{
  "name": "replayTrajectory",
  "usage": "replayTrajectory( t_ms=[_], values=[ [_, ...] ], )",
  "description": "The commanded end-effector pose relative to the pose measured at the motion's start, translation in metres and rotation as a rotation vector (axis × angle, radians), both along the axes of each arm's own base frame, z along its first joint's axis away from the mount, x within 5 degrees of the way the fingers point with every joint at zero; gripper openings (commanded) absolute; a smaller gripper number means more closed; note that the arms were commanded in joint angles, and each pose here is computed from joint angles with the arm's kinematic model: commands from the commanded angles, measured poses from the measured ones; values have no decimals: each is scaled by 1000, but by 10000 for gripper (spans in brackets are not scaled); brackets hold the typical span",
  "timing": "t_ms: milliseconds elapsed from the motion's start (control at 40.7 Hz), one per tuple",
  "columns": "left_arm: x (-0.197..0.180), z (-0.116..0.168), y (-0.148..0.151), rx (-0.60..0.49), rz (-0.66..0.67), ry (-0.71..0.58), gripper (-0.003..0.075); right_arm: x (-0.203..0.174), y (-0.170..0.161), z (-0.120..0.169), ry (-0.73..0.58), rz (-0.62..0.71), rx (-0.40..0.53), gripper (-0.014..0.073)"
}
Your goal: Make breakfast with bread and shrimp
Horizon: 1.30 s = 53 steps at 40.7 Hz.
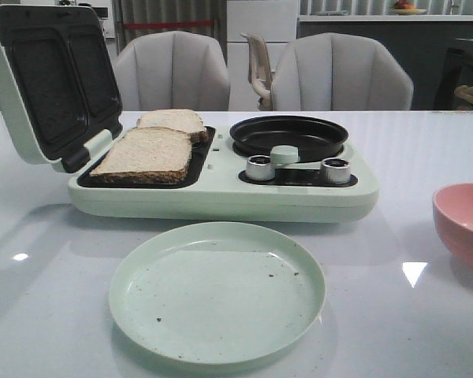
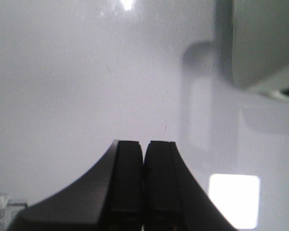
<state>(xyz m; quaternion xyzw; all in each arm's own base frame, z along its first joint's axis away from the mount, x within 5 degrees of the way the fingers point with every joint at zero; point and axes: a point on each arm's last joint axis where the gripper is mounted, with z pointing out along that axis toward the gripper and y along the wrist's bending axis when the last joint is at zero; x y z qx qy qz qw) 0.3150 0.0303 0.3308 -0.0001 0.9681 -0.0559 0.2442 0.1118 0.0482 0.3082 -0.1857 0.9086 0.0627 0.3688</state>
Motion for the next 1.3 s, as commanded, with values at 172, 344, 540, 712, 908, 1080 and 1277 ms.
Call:
replayTrajectory(
  t_ms=[172,344,540,712,908,1080,1277],
  values=[
    [61,32,18,-270,67,-252,104,4,0,12,-82,1,20,463],
    [93,28,10,-455,73,-281,104,4,0,12,-82,1,20,463],
    [107,24,-15,-563,-8,-285,104,4,0,12,-82,1,20,463],
    [106,26,-45,-558,-119,-289,104,4,0,12,-82,1,20,463],
    [99,21,-81,-499,-290,-241,104,4,0,12,-82,1,20,463],
    [84,23,-113,-406,-398,-215,104,4,0,12,-82,1,20,463],
    [47,34,-143,-314,-468,-275,104,4,0,12,-82,1,20,463]
  ],
)
